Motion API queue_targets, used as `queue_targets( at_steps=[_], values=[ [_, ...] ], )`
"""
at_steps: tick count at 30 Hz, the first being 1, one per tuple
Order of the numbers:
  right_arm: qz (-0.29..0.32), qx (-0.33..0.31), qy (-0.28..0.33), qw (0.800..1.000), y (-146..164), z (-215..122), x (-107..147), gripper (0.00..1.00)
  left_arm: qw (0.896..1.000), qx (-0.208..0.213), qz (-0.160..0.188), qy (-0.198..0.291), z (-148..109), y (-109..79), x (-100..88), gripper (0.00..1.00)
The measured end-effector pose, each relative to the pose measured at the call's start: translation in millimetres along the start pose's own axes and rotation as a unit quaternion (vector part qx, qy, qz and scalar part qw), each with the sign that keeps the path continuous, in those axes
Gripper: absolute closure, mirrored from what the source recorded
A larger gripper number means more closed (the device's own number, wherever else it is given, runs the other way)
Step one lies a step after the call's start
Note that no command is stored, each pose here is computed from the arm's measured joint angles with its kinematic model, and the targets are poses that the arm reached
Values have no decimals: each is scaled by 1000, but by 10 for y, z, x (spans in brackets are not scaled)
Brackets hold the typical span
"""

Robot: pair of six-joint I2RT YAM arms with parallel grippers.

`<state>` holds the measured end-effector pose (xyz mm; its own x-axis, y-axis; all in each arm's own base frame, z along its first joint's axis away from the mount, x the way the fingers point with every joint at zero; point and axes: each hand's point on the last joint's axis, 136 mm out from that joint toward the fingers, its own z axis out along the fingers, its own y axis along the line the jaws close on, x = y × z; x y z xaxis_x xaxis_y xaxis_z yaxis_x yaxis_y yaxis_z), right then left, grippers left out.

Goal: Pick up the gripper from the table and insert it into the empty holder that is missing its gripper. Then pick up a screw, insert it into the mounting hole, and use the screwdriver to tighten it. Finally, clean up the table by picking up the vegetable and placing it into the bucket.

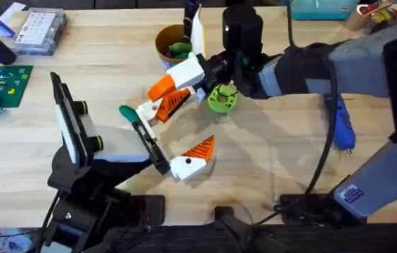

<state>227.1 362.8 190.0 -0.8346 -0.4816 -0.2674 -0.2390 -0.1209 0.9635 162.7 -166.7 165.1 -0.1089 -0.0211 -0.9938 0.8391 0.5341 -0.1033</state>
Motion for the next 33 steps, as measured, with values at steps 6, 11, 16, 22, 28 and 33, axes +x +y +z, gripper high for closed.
queue_targets(
  at_steps=[6,11,16,22,28,33],
  values=[
    [36,7,-11,999,-93,-101,-8,14,1000,0,0,0,0,0,-1,11],
    [52,9,-14,999,-148,-165,12,14,1000,0,0,0,0,0,0,11],
    [44,4,-16,999,-135,-282,3,28,1000,0,0,0,0,0,0,11],
    [38,2,-28,999,-132,-459,-33,168,1000,0,0,0,0,0,0,11],
    [26,3,-29,999,-134,-471,-38,382,1000,0,0,0,0,0,0,11],
    [23,3,-29,999,-136,-472,-37,425,1000,0,0,0,0,0,-1,11]
  ],
)
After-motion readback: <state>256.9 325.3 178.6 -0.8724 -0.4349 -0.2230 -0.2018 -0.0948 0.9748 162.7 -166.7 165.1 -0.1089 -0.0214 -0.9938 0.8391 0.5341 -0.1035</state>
